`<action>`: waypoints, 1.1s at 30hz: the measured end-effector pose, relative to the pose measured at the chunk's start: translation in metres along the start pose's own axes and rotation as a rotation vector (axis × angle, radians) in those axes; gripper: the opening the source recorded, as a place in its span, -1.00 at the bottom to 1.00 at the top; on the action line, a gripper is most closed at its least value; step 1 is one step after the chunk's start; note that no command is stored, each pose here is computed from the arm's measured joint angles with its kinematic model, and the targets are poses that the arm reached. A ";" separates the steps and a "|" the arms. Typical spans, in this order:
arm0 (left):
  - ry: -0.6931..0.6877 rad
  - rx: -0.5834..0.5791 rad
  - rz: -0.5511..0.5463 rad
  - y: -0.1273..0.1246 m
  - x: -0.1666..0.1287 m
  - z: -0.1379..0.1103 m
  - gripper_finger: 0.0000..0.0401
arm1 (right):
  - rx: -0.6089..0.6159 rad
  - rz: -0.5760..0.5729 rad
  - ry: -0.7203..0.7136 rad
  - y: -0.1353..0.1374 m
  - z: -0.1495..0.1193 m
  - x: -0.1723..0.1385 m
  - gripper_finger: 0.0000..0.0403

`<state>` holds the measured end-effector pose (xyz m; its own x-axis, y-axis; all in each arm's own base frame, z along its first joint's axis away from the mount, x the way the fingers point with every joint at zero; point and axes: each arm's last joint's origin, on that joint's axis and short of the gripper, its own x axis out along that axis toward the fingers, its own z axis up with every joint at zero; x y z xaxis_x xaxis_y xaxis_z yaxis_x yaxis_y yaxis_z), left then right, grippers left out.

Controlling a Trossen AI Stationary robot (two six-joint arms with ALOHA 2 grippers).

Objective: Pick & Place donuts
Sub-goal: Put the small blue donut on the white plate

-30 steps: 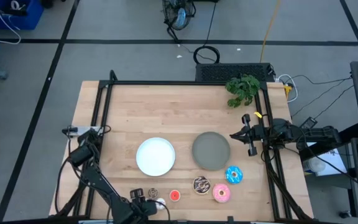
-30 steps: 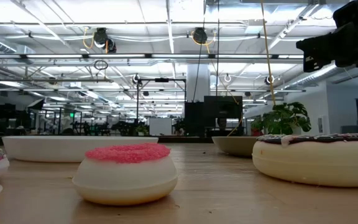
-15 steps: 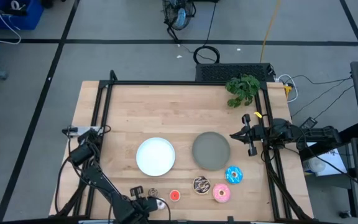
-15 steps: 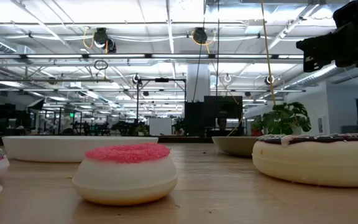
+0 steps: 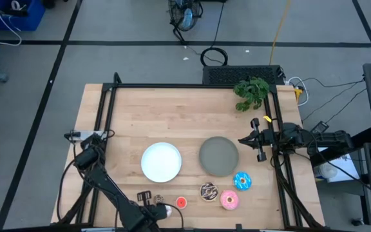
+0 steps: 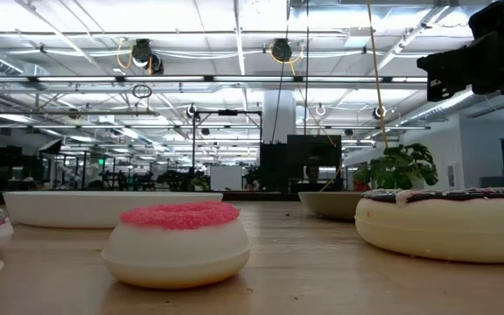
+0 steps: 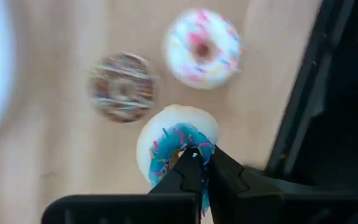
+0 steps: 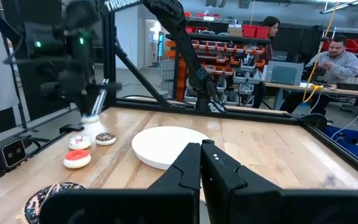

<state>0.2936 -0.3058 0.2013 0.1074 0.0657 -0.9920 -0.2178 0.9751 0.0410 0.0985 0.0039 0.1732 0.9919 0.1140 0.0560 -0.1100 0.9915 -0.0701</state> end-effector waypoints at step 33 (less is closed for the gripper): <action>0.024 0.197 0.167 0.174 -0.054 0.113 -0.95 | 0.000 0.000 0.002 0.000 0.000 0.001 -1.00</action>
<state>0.3599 -0.1158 0.2750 0.0623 0.2266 -0.9720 -0.0372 0.9737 0.2246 0.0990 0.0039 0.1731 0.9920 0.1138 0.0544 -0.1099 0.9915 -0.0699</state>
